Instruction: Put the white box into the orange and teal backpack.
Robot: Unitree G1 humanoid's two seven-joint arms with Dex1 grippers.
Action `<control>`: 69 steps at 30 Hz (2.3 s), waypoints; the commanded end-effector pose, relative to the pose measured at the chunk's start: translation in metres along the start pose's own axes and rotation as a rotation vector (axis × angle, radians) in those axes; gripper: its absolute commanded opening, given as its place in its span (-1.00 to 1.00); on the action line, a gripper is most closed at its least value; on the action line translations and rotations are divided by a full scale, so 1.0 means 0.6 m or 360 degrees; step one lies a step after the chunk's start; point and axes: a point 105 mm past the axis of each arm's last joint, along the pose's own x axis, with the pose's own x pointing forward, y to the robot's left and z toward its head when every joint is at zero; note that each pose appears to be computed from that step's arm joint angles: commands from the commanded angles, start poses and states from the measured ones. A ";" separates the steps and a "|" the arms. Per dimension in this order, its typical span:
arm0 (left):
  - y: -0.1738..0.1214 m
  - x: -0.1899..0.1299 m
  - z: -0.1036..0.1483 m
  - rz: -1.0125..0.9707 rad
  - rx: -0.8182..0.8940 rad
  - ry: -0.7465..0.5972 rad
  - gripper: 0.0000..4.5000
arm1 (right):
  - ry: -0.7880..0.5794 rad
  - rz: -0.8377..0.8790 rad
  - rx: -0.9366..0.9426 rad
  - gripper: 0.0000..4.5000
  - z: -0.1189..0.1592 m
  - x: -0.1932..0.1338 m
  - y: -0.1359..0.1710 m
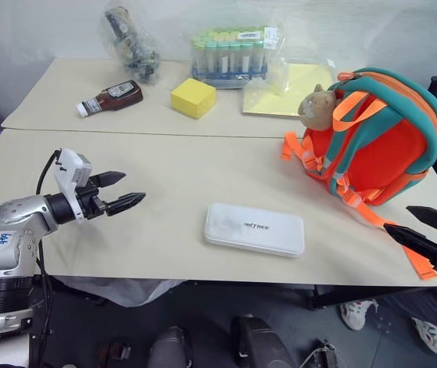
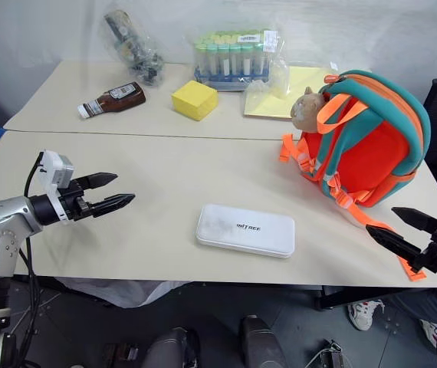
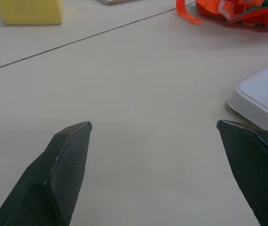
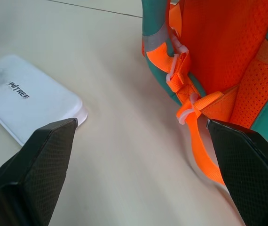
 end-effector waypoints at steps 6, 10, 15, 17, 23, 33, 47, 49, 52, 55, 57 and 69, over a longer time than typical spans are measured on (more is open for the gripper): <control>-0.002 -0.004 0.011 0.0018 0.0048 -0.0002 0.99 | 0.0025 -0.0123 -0.0155 1.00 0.017 -0.002 -0.014; -0.006 0.001 0.008 0.0001 0.0069 0.0018 0.99 | 0.0032 -0.0134 -0.0154 1.00 0.014 0.000 -0.015; -0.025 0.017 -0.006 -0.0110 0.0167 0.0114 0.99 | 0.0126 -0.0063 -0.0261 1.00 0.013 0.017 0.001; -0.036 0.026 -0.017 -0.0195 0.0225 0.0172 0.99 | 0.0246 -0.0039 -0.0348 1.00 0.002 0.029 0.007; -0.077 0.083 -0.035 -0.0506 0.0412 0.0287 0.33 | 0.0380 0.0253 -0.0447 0.29 -0.018 0.084 0.067; -0.104 0.133 -0.048 -0.0701 0.0518 0.0325 -0.99 | 0.0567 0.0275 -0.0586 -1.00 -0.060 0.150 0.071; -0.166 0.158 -0.046 -0.0846 0.0462 0.0284 -0.99 | 0.0505 0.0319 -0.0549 -1.00 -0.055 0.207 0.101; -0.167 0.154 -0.048 -0.0844 0.0455 0.0297 -0.99 | 0.0479 0.0296 -0.0553 -1.00 -0.052 0.215 0.100; -0.166 0.149 -0.052 -0.0839 0.0445 0.0316 -0.99 | 0.0447 0.0254 -0.0554 -1.00 -0.047 0.222 0.096; -0.160 0.143 -0.058 -0.0809 0.0417 0.0348 -0.99 | 0.0455 0.0236 -0.0559 -1.00 -0.048 0.224 0.093; -0.148 0.137 -0.066 -0.0761 0.0329 0.0403 -0.99 | 0.0465 0.0237 -0.0562 -1.00 -0.048 0.223 0.091; -0.132 0.109 -0.047 -0.0710 -0.1026 0.0638 0.49 | 0.0570 0.0242 -0.0584 -1.00 -0.070 0.188 0.079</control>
